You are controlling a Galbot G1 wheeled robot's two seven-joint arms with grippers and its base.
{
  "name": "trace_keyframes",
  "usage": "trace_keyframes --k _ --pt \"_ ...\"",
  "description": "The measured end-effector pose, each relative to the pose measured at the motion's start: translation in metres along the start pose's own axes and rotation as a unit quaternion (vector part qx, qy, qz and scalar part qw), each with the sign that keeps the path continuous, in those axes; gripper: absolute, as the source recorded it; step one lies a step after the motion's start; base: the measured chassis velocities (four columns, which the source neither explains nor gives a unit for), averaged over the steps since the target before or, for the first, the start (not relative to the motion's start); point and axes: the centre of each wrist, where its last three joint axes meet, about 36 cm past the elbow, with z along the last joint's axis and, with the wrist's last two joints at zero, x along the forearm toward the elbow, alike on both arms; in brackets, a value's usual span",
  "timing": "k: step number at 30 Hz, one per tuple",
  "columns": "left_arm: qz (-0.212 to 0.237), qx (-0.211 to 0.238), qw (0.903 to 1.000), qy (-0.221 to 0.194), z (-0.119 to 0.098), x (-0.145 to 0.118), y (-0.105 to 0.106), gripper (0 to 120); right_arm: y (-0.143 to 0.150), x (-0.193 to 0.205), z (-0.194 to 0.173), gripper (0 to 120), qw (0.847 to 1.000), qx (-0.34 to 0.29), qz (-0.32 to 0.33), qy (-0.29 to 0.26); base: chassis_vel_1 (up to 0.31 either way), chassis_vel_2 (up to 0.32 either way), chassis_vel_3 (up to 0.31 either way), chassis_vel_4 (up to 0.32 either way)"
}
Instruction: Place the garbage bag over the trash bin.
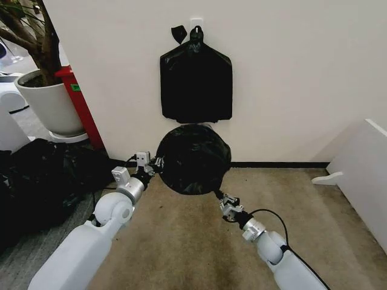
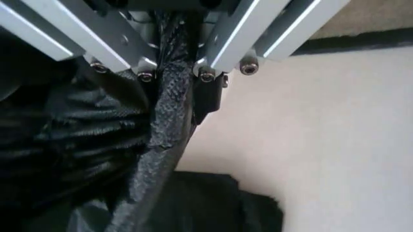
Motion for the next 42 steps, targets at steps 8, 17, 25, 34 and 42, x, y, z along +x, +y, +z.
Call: trace_keyframes --k 8,17,25,34,42 --pt "-0.013 0.000 0.9999 -0.004 0.007 -0.008 0.004 1 -0.007 0.031 0.007 39 0.978 -0.097 -0.150 -0.109 0.000 0.000 0.000 0.000" --pt "0.009 -0.038 0.9990 -0.019 0.041 -0.007 -0.016 1 -0.020 0.001 -0.116 58 0.933 -0.256 -0.051 -0.247 0.000 0.000 0.000 0.000" --pt "0.027 -0.048 0.9976 -0.041 0.069 0.003 -0.034 1 0.015 -0.034 -0.212 27 0.915 -0.379 0.090 -0.110 0.000 0.000 0.000 0.000" --pt "0.034 -0.062 0.9961 -0.053 0.090 0.018 -0.047 1 0.021 -0.078 -0.234 0 0.913 -0.362 0.182 0.043 0.000 0.000 0.000 0.000" --pt "0.039 -0.070 0.9953 -0.054 0.095 0.025 -0.052 1 0.018 -0.105 -0.229 0 0.905 -0.335 0.202 0.167 0.000 0.000 0.000 0.000"
